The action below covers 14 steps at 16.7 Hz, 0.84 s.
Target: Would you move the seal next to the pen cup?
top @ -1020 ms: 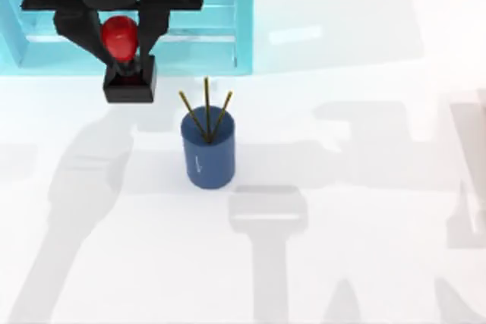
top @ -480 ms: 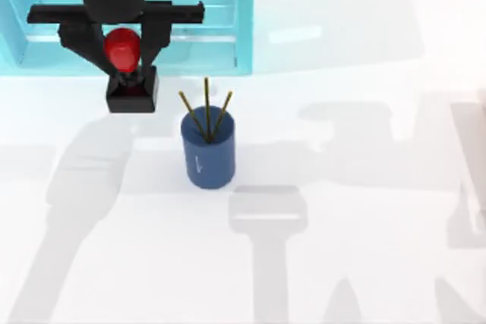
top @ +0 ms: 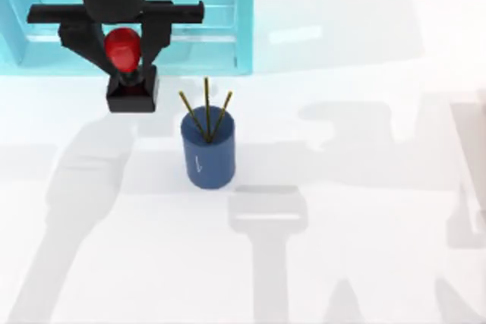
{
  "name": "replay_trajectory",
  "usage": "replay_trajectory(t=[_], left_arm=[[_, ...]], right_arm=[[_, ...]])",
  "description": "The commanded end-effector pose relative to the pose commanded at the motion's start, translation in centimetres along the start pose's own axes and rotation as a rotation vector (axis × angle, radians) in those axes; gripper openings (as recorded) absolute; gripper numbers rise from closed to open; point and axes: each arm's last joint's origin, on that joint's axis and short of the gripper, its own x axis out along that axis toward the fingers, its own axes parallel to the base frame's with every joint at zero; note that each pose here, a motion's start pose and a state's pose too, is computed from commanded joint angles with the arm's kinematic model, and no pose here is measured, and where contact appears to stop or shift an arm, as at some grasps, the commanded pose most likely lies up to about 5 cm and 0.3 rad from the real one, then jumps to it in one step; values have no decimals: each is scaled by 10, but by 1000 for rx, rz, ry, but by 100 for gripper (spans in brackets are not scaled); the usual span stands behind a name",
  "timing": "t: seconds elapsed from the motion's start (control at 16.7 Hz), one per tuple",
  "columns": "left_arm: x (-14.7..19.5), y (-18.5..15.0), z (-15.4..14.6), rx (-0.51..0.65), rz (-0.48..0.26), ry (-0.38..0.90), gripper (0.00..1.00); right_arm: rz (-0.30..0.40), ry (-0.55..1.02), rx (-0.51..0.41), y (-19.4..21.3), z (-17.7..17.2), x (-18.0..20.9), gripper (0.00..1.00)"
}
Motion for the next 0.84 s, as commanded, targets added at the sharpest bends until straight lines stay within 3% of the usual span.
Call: replay_trajectory(t=[0.48, 0.84], left_arm=[[0, 0, 0, 0, 0, 0, 98], [0, 0, 0, 0, 0, 0, 100]], right_arm=[[0, 0, 0, 0, 0, 0, 100], [0, 0, 0, 0, 0, 0, 100]])
